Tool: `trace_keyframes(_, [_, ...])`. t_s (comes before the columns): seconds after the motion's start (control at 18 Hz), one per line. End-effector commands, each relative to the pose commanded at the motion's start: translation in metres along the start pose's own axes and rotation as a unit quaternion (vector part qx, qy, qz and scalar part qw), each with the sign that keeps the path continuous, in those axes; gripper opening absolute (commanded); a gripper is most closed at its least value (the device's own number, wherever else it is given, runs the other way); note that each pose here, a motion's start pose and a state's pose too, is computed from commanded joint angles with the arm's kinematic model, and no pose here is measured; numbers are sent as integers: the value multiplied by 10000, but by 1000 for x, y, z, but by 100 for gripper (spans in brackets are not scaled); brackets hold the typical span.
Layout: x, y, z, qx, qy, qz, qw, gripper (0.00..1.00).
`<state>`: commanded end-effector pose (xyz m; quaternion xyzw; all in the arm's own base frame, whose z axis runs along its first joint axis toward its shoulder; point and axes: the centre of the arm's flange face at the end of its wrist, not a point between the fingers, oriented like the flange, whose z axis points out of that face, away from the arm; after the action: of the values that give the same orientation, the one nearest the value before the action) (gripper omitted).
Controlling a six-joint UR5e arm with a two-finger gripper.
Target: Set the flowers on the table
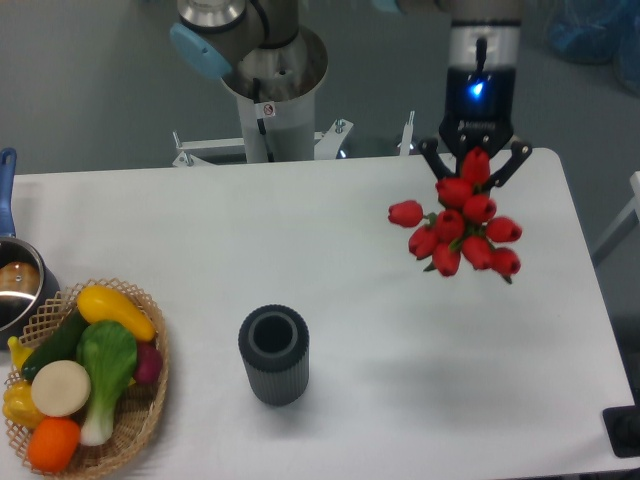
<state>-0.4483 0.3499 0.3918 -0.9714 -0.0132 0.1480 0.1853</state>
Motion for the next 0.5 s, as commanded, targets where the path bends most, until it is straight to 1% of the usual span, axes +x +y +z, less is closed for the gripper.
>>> trace_keyframes(0.11, [-6, -6, 23, -177, 59, 129, 9997, 21])
trace_keyframes(0.22, [-13, -2, 39, -481, 22, 145, 9987, 21])
trace_keyframes(0.39, [-19, -4, 58, -1021, -129, 352, 9941, 21])
trace_keyframes(0.5, [-19, -5, 72, -1282, -134, 491, 9904, 21])
